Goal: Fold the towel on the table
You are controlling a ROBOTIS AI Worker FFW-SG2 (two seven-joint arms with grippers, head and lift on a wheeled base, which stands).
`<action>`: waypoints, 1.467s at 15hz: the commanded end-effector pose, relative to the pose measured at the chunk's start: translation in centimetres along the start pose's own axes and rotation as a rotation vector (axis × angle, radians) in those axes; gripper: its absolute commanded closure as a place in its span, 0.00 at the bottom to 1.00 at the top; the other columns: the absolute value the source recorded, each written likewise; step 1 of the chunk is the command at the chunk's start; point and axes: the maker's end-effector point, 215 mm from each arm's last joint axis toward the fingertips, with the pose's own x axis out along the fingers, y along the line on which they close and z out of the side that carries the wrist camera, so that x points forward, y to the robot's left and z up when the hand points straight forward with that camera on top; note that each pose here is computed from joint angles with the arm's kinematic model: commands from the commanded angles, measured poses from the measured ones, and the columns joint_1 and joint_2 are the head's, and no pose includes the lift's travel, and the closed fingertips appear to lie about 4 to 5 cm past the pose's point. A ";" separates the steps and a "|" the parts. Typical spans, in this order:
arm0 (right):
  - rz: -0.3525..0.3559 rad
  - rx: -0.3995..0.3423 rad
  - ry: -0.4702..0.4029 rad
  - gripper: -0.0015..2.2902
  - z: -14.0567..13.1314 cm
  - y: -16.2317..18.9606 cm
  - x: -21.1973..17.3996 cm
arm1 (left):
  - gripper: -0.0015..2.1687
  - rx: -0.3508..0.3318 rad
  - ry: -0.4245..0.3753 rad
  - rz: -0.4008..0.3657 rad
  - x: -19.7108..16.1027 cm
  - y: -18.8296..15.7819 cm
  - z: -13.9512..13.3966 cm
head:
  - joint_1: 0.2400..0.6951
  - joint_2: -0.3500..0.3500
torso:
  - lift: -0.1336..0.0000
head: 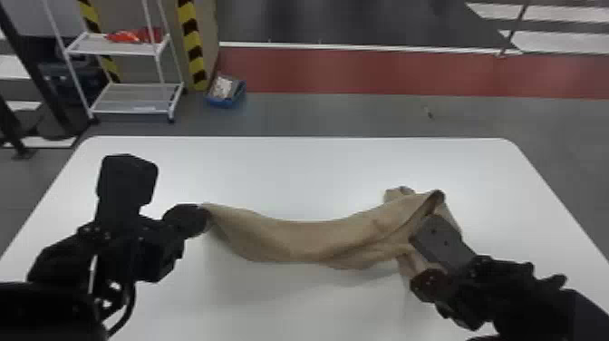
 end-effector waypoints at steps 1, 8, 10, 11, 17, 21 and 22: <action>-0.020 0.031 -0.011 0.86 -0.4 -1.2 -0.3 | 0.77 -0.006 -0.002 0.002 0.1 0.2 0.1 | 1.00 0.43 | 0.07; -0.099 0.186 -0.276 0.86 0.3 -9.7 -9.6 | 0.77 -0.014 -0.011 0.016 -0.1 1.4 0.4 | 1.00 0.35 | 0.07; -0.151 0.010 -0.346 0.86 0.2 -12.9 -13.3 | 0.77 -0.028 -0.025 0.030 -0.3 2.7 0.8 | 1.00 0.32 | 0.07; -0.188 -0.061 -0.337 0.86 -1.0 -14.7 -14.8 | 0.77 -0.036 -0.025 0.041 -0.4 3.5 0.8 | 1.00 0.31 | 0.07; -0.330 -0.134 -0.221 0.86 -5.5 -23.4 -17.5 | 0.77 -0.055 -0.049 0.073 -1.0 5.7 1.7 | 1.00 0.17 | 0.07; -0.503 -0.272 -0.132 0.86 -4.6 -29.0 -19.6 | 0.77 -0.061 -0.064 0.100 -1.3 6.9 2.6 | 1.00 0.11 | 0.07; -0.529 -0.316 -0.129 0.86 -4.0 -29.6 -19.9 | 0.77 -0.065 -0.066 0.109 -1.4 7.2 2.6 | 1.00 0.11 | 0.07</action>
